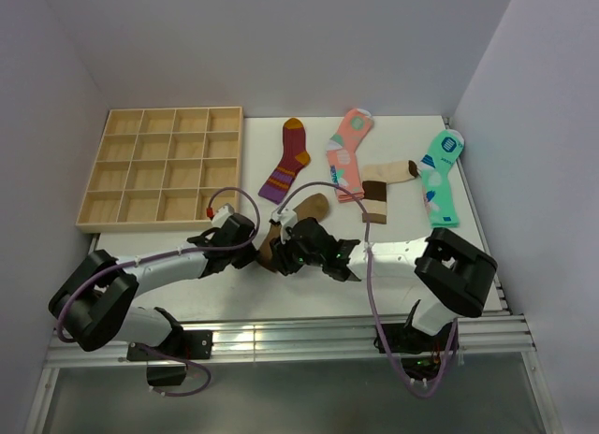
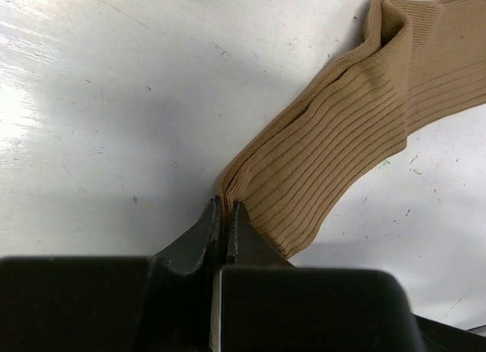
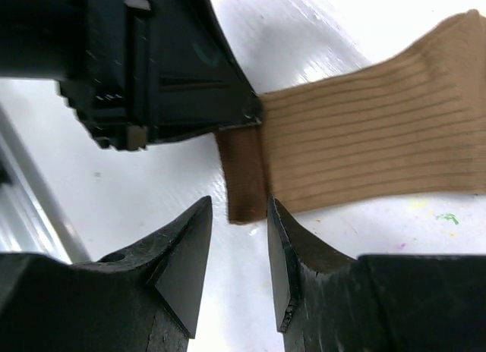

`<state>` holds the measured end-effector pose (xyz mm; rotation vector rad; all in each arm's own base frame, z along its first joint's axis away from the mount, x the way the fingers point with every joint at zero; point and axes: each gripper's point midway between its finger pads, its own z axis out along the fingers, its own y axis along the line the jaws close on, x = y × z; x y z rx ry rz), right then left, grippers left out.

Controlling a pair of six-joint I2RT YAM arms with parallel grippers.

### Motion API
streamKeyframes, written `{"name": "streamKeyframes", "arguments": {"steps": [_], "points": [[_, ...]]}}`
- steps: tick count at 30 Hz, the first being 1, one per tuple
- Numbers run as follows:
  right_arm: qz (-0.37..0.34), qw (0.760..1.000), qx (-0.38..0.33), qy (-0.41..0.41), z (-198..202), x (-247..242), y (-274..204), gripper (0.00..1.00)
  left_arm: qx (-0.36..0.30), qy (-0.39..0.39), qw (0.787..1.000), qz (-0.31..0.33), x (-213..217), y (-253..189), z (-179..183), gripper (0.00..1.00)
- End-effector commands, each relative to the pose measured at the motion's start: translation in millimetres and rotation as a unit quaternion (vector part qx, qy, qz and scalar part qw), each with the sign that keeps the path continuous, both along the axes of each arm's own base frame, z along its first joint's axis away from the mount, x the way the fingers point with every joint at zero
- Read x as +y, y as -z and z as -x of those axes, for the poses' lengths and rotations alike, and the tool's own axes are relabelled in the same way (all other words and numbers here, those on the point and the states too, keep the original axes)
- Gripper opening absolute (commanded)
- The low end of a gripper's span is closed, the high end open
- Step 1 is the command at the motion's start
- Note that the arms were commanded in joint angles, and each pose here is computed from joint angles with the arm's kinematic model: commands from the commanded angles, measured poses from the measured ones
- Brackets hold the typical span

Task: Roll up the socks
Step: Roll the sock at the center of the board.

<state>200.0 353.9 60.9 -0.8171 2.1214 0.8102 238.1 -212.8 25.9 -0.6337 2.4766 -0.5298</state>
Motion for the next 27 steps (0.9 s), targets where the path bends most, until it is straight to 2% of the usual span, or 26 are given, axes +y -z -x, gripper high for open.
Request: {"name": "streamKeyframes", "arguments": {"steps": [1, 27], "points": [[0.018, 0.999, -0.04, 0.001, -6.2, 4.9, 0.4, 0.43, -0.003, 0.011, 1.0, -0.004, -2.4, -6.2, -5.3, 0.0], [0.116, 0.989, -0.091, -0.015, 4.1, 21.6, 29.1, 0.43, 0.002, 0.017, 1.0, 0.001, -3.8, -2.9, -5.8, 0.0]]}}
